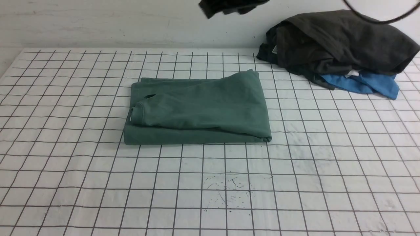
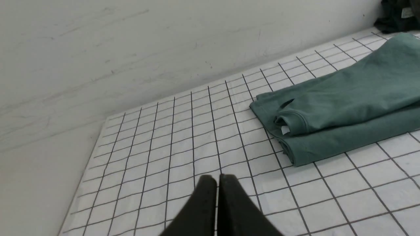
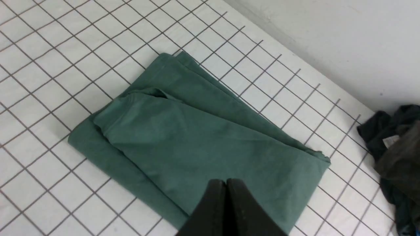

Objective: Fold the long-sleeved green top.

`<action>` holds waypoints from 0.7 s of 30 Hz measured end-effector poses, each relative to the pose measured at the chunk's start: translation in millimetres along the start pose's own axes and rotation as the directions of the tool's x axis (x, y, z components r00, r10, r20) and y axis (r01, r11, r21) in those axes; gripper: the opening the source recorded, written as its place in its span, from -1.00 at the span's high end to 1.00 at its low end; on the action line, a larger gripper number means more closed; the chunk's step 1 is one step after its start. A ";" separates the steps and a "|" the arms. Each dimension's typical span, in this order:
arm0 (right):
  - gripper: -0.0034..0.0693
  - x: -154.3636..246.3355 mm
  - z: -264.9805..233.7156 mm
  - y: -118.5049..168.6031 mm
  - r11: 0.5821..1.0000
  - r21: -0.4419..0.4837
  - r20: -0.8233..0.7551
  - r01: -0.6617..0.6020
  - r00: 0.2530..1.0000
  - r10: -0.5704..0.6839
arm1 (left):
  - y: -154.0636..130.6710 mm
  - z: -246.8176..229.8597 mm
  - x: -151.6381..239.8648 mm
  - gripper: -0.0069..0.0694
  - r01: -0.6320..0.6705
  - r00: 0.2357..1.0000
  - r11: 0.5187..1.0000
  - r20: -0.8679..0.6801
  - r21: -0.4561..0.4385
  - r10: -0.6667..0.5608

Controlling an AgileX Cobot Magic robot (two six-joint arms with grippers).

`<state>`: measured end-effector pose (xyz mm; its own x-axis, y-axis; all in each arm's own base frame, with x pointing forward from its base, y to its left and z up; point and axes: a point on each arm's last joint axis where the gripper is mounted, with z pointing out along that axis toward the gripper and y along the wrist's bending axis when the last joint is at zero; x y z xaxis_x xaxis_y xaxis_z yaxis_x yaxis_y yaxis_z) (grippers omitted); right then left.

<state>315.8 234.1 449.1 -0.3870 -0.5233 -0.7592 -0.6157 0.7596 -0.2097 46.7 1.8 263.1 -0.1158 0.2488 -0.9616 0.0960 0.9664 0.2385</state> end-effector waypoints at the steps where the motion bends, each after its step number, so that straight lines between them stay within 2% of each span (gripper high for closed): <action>1: 0.94 5.2 -13.0 -1.0 1.000 0.002 0.013 0.000 1.000 0.000 | -0.8 -0.8 3.6 0.84 0.001 1.000 1.000 0.005 -0.001 -0.001; 5: 0.94 34.9 -52.1 2.5 0.999 -0.025 0.050 -0.020 0.999 0.022 | -3.9 1.4 16.1 0.84 -0.003 1.000 1.000 -0.013 0.004 0.003; 8: 0.94 77.0 -57.8 12.6 0.998 -0.061 0.056 -0.035 0.998 0.039 | -5.6 3.7 22.1 0.84 -0.005 0.999 1.000 -0.032 0.008 0.005; 9: 0.94 79.6 -61.7 12.8 0.997 -0.062 0.067 -0.037 0.997 0.041 | -5.8 3.9 22.6 0.84 -0.005 0.999 1.000 -0.033 0.009 0.006; 16: 0.94 203.3 -55.2 39.5 0.993 -0.092 0.201 -0.067 0.976 0.085 | -7.4 6.0 28.8 0.84 -0.007 0.998 1.000 -0.054 0.013 0.008; 18: 0.94 225.4 -52.0 43.9 0.993 -0.093 0.208 -0.067 0.974 0.085 | -7.4 6.0 29.0 0.84 -0.007 0.998 1.000 -0.057 0.013 0.008; 21: 0.94 274.5 -37.5 54.5 0.992 -0.106 0.119 -0.068 0.990 0.081 | -7.4 6.0 29.5 0.84 -0.007 0.998 1.000 -0.062 0.013 0.008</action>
<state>150.3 117.4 252.3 -0.3506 -0.4104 -0.8418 -0.6570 0.7484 -0.0912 48.5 1.6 232.2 -0.1759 0.2601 -0.9494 0.1098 0.9636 0.2437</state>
